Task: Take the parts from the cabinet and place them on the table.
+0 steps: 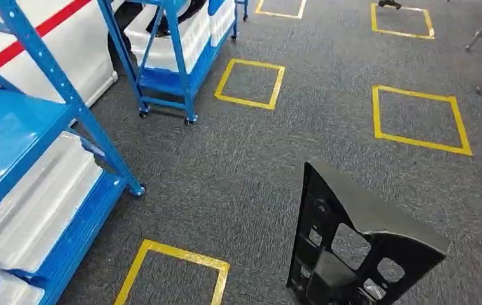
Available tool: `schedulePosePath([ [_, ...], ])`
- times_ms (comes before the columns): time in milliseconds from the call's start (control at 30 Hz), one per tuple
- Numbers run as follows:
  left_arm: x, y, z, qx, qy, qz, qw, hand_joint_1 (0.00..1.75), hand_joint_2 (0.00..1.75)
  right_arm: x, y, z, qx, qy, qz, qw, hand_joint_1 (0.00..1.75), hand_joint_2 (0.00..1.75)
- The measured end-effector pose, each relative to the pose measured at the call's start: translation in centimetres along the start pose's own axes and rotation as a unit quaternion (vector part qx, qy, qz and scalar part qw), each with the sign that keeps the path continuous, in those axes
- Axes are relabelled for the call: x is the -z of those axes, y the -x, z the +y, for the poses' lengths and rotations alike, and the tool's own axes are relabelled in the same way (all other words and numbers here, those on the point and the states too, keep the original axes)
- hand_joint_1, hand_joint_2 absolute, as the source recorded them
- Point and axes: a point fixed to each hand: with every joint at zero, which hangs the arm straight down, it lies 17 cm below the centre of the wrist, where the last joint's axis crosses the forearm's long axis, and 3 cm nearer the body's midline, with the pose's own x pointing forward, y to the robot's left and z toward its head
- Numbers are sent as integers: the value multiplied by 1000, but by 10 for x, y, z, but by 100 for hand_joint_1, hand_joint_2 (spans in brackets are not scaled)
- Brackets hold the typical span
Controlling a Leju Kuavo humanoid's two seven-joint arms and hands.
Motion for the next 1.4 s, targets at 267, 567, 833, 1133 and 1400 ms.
schedulePosePath([
  [267, -1, 4, 0, 2, 1, 3, 1000, 0, 0, -1, 4, 0, -19, -1, 5, 1000, 175, 175],
  [567, -2, 6, -1, 4, 2, 3, 1000, 0, 0, 2, 6, -4, -39, 6, 6, 999, 175, 175],
  [833, 0, -2, -2, 4, 4, -3, 1000, 0, 0, -3, 16, -4, -51, 11, 20, 998, 175, 175],
  [1133, -1, 1, -3, 5, 7, -1, 1000, 0, 0, -5, 22, -3, -59, 6, 28, 998, 175, 175],
  [1400, 1, -4, -3, 6, 7, -5, 1000, 0, 0, -7, 25, -1, -62, 4, 32, 998, 175, 175],
])
